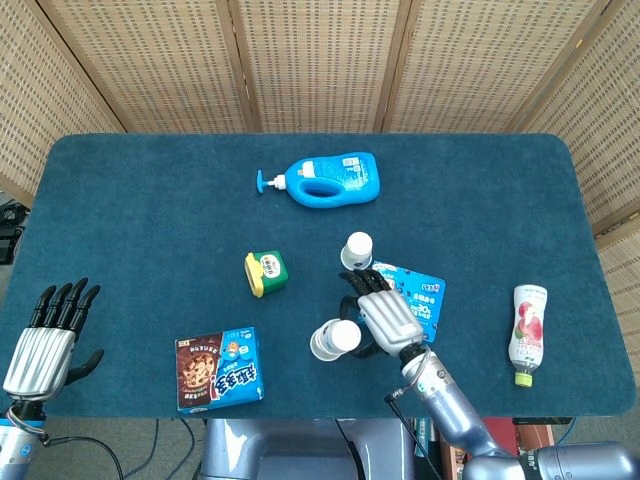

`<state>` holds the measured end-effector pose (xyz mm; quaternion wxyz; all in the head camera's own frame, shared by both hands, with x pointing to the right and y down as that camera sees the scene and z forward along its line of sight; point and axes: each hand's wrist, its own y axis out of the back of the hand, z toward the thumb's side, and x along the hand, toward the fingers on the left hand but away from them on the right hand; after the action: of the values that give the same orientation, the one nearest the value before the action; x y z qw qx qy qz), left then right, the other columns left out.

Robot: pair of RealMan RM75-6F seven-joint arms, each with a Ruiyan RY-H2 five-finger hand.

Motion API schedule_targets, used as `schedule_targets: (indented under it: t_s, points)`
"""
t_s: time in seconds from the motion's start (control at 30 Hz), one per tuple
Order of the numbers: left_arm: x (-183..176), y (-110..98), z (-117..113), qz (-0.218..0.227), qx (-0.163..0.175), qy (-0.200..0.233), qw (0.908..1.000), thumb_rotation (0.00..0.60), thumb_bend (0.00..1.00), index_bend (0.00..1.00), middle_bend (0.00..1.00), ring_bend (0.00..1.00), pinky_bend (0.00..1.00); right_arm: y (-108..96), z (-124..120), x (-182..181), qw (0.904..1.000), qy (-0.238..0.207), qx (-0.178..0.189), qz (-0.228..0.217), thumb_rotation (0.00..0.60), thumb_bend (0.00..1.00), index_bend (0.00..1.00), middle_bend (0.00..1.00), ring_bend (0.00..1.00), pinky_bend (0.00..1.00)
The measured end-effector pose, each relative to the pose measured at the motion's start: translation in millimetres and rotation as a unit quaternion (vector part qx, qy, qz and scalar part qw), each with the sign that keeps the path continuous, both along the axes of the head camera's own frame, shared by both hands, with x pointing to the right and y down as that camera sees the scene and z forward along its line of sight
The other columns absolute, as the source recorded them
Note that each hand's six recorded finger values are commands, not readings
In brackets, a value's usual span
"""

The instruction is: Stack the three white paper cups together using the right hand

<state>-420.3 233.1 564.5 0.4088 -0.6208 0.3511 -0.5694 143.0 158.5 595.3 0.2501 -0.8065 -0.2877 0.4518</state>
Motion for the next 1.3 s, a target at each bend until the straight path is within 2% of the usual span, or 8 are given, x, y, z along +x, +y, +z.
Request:
schedule_targets:
  t_s: [0.2,0.43,0.53,0.9,1.13,1.3]
  points:
    - [-1,0,-1,-0.001,0.000,0.000,1.0000,0.600,0.26,0.00,0.00,0.00,0.00,1,4,-5,1.0000,-0.003,-0.003,-0.003,0.600,0.10,0.55,0.14,0.00,0.09]
    - [0,0,0,-0.001,-0.002,-0.001,1.0000,0.600,0.26,0.00,0.00,0.00,0.00,2,14,-5,1.0000,0.002,-0.007,-0.001,0.600,0.10,0.36,0.05,0.00,0.09]
    - [0,0,0,-0.001,-0.001,0.000,1.0000,0.600,0.26,0.00,0.00,0.00,0.00,2,16,-4,1.0000,0.004,-0.005,0.001,0.600,0.10,0.32,0.04,0.00,0.09]
    - [0,0,0,0.000,0.000,0.000,1.0000,0.600,0.26,0.00,0.00,0.00,0.00,-8,8,3,0.9998,0.014,0.013,0.001,0.600,0.10,0.32,0.04,0.00,0.09]
    - [0,0,-1,-0.001,0.001,0.002,1.0000,0.600,0.26,0.00,0.00,0.00,0.00,-33,1,8,0.9980,0.040,0.048,-0.007,0.600,0.10,0.32,0.04,0.00,0.09]
    - [1,0,1,0.001,-0.003,0.001,1.0000,0.600,0.26,0.00,0.00,0.00,0.00,-47,5,16,0.9960,0.059,0.066,-0.009,0.600,0.10,0.32,0.05,0.00,0.09]
